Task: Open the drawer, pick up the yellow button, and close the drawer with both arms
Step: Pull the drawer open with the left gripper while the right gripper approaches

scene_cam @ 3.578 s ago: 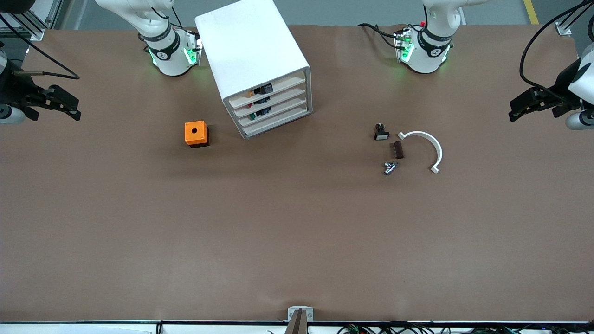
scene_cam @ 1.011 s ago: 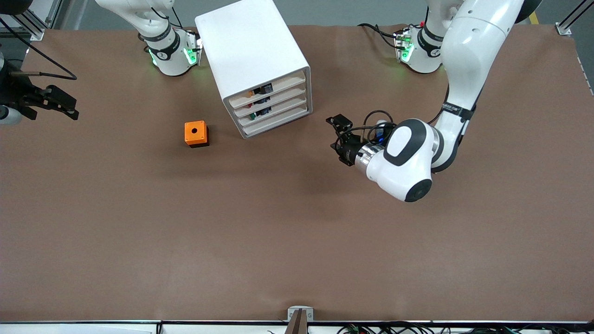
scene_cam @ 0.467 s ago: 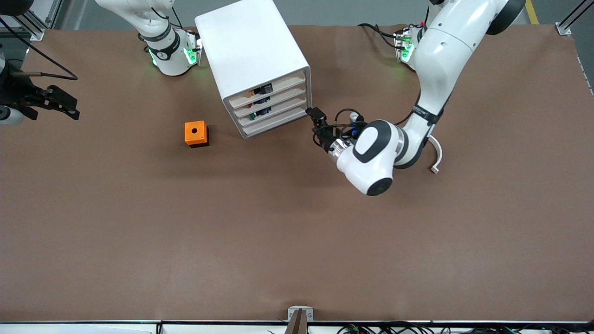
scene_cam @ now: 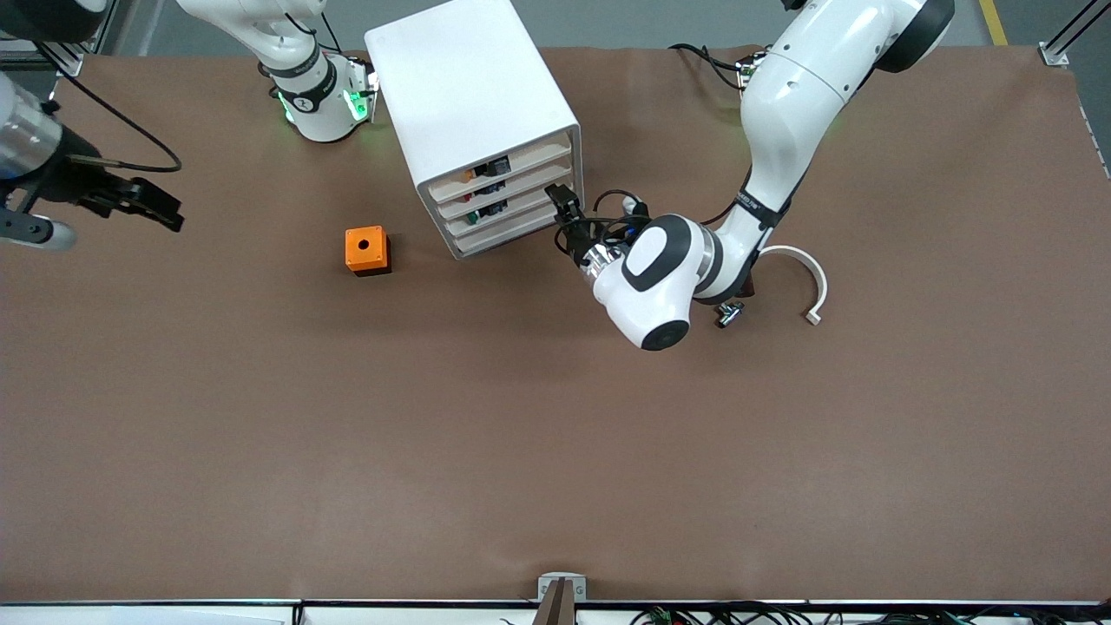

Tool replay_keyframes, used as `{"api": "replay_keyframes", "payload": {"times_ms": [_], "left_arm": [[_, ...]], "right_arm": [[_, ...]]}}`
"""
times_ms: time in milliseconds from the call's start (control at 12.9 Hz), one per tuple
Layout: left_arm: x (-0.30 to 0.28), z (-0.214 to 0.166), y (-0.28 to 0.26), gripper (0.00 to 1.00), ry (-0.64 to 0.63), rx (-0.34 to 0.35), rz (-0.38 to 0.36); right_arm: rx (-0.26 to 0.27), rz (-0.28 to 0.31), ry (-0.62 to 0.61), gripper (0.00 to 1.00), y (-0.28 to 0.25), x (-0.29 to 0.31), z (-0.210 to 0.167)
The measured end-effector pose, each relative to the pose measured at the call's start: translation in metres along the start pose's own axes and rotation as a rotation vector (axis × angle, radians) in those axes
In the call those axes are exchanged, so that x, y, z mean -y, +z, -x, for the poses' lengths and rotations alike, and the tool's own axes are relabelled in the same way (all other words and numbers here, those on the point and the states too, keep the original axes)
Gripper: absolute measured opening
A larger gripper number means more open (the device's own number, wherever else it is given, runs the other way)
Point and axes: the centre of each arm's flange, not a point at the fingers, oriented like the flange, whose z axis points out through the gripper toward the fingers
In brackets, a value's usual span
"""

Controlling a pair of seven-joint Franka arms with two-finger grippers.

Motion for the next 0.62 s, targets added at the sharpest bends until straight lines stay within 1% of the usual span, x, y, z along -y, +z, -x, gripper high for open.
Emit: {"api": "replay_keyframes", "payload": {"times_ms": [78,156,311,467,544,622], "left_arm": [[0.002,0.003,0.003,0.65,0.001,0.008,-0.017],[0.005,0.005,0.008,0.61,0.005,0.007,-0.025],[0.012,0.010,0.018,0.60,0.013,0.005,-0.043],[0.018,0.014,0.023,0.59,0.019,0.009,-0.061],[0.021,0.016,0.030,0.56,0.022,0.000,-0.068],[0.025,0.018,0.039,0.55,0.026,-0.011,-0.072]], "right_arm": [[0.002,0.006,0.074,1.00,0.000,0.022,0.011],[0.001,0.011,0.142,1.00,-0.001,0.044,0.022],[0.000,0.007,0.244,1.00,-0.002,0.077,0.042],[0.043,-0.042,0.341,1.00,-0.003,0.096,0.055],[0.058,-0.061,0.387,1.00,-0.005,0.103,0.060],[0.060,-0.073,0.431,1.00,-0.006,0.113,0.066]]}}
